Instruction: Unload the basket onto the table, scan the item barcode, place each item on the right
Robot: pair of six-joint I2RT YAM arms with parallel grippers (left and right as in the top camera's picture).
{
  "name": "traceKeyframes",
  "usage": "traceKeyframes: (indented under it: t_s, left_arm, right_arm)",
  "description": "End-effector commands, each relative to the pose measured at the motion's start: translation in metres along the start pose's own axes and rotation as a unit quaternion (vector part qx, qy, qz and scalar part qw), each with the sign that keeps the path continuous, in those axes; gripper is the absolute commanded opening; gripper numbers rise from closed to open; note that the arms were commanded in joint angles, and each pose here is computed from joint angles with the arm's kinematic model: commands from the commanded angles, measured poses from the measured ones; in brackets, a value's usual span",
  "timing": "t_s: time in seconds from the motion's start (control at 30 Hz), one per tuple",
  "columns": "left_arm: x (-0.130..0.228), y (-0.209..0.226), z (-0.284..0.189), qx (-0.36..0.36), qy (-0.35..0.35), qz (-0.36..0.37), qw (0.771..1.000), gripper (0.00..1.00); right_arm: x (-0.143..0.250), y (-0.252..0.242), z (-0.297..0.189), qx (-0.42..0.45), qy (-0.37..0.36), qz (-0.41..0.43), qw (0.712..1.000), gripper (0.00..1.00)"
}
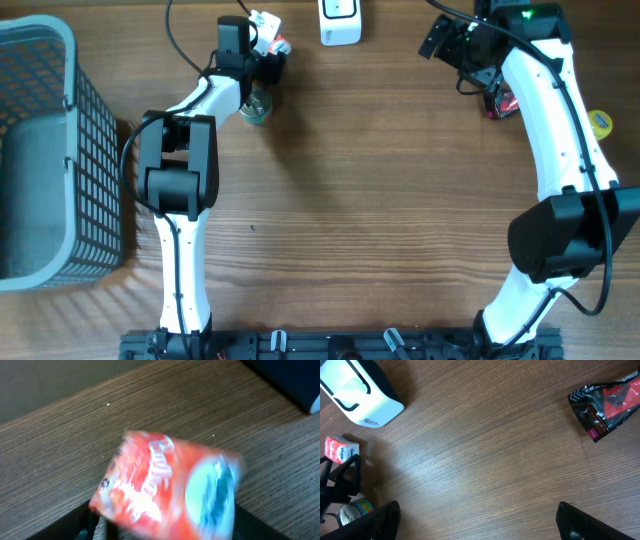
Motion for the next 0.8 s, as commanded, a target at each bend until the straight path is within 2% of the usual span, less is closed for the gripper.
traceKeyframes:
  t_s: [0.0, 0.2, 0.3, 0.43, 0.57, 0.77]
  left_arm:
    - [0.003, 0.002, 0.006, 0.001, 0.003, -0.022, 1.0, 0.65]
    - [-0.007, -0.001, -0.007, 0.003, 0.011, -0.035, 0.999, 0.54]
    - [-0.029, -0.002, -0.026, 0.004, 0.003, -0.035, 0.999, 0.47]
    - [-0.056, -0.011, -0.051, 0.009, -0.008, -0.04, 0.999, 0.43]
    - [-0.071, -0.04, -0.073, 0.029, 0.005, -0.042, 0.999, 0.43]
    - [-0.062, -0.105, -0.088, 0.071, 0.064, -0.081, 0.992, 0.42]
  right_arm:
    - [0.0, 0.004, -0.007, -0.008, -0.004, 0.007, 1.0, 1.0]
    - [0.002, 0.002, -0.007, -0.004, -0.001, 0.005, 1.0, 1.0]
    - [0.002, 0.002, -0.007, -0.004, 0.0, 0.005, 1.0, 1.0]
    - [0.002, 0.002, -0.007, -0.004, 0.0, 0.005, 1.0, 1.0]
    - [0.002, 0.002, -0.007, -0.003, 0.0, -0.009, 1.0, 1.0]
    - [0.005, 0.001, -0.007, -0.001, 0.005, -0.021, 1.0, 1.0]
Point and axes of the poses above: each gripper's point midway between its finger pads, its own z axis out along the fingers, its own y axis along the line the jaws close on, x = y × z, the point moved 2 cm from there along -z, back along the fingers, and after that the axes turned 4 degrees about -z, right-handed, at the moved point
